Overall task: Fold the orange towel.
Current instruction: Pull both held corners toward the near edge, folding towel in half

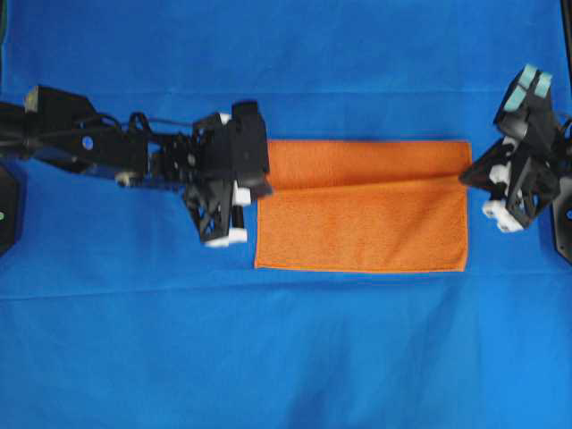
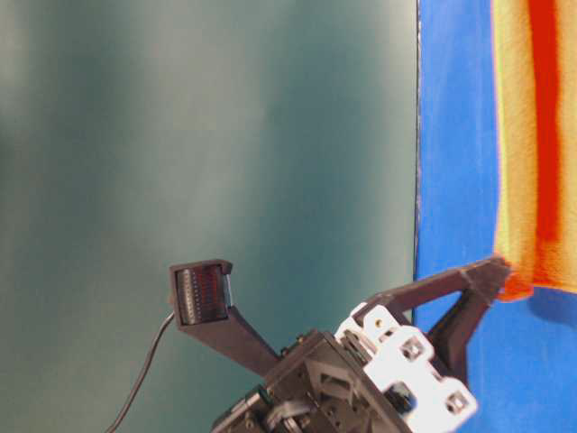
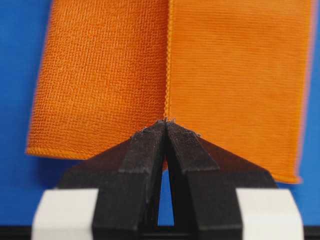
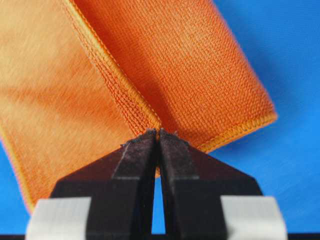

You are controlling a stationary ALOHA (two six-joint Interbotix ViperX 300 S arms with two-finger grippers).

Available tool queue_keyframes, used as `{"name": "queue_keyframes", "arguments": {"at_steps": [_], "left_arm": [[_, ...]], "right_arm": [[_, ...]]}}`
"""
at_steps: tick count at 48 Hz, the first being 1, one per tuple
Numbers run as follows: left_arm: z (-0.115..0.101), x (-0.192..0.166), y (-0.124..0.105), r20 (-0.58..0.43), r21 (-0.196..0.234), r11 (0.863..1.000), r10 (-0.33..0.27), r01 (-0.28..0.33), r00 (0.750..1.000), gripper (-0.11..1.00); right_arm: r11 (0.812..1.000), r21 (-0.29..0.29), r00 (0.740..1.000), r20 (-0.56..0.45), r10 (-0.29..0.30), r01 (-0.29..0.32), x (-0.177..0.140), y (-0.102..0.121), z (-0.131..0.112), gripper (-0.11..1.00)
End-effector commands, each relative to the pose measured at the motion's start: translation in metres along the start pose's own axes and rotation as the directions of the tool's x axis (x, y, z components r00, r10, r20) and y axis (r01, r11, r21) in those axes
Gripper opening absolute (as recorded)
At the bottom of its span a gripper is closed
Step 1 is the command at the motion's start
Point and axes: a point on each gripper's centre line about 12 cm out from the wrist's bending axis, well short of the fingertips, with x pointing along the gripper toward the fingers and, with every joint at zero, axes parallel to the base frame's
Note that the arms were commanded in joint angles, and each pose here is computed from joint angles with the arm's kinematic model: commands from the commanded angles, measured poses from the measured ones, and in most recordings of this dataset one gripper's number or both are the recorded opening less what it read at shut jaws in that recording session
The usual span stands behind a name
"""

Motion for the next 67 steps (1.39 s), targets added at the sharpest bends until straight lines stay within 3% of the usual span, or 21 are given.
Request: {"name": "queue_keyframes", "arguments": {"at_steps": [1,15,28,47,60,62,67], "left_arm": [[0.011,-0.003,-0.018,0.032,0.016,0.999,-0.032,0.032,0.999,0.0],[-0.003,0.005,-0.051,-0.01,-0.014,0.996,-0.087,0.087,0.996,0.0],[-0.009,0.006,-0.06,-0.029,-0.02,0.995,-0.101,0.1,0.994,0.0],[-0.018,0.017,-0.059,-0.047,-0.014,0.995,-0.097,0.096,0.994,0.0],[-0.017,0.018,-0.059,-0.035,-0.017,0.995,-0.099,0.098,0.994,0.01],[-0.016,0.017,-0.06,-0.034,-0.017,0.995,-0.099,0.098,0.995,0.03],[-0.015,0.016,-0.06,-0.031,-0.011,0.995,-0.099,0.099,0.995,0.2]], "right_arm": [[0.999,-0.022,0.999,-0.018,0.034,-0.034,0.0,0.012,-0.003,0.01],[0.993,-0.006,0.986,-0.126,0.114,-0.115,0.006,0.047,-0.026,0.01],[0.987,-0.008,0.976,-0.151,0.158,-0.161,0.013,0.068,-0.031,0.01],[0.988,-0.018,0.971,-0.189,0.148,-0.154,0.023,0.079,-0.032,0.01],[0.988,0.03,0.962,-0.225,0.152,-0.149,0.023,0.086,-0.039,0.03],[0.988,0.031,0.961,-0.229,0.154,-0.151,0.023,0.087,-0.041,0.09],[0.988,0.031,0.961,-0.228,0.155,-0.152,0.023,0.088,-0.04,0.4]]}}
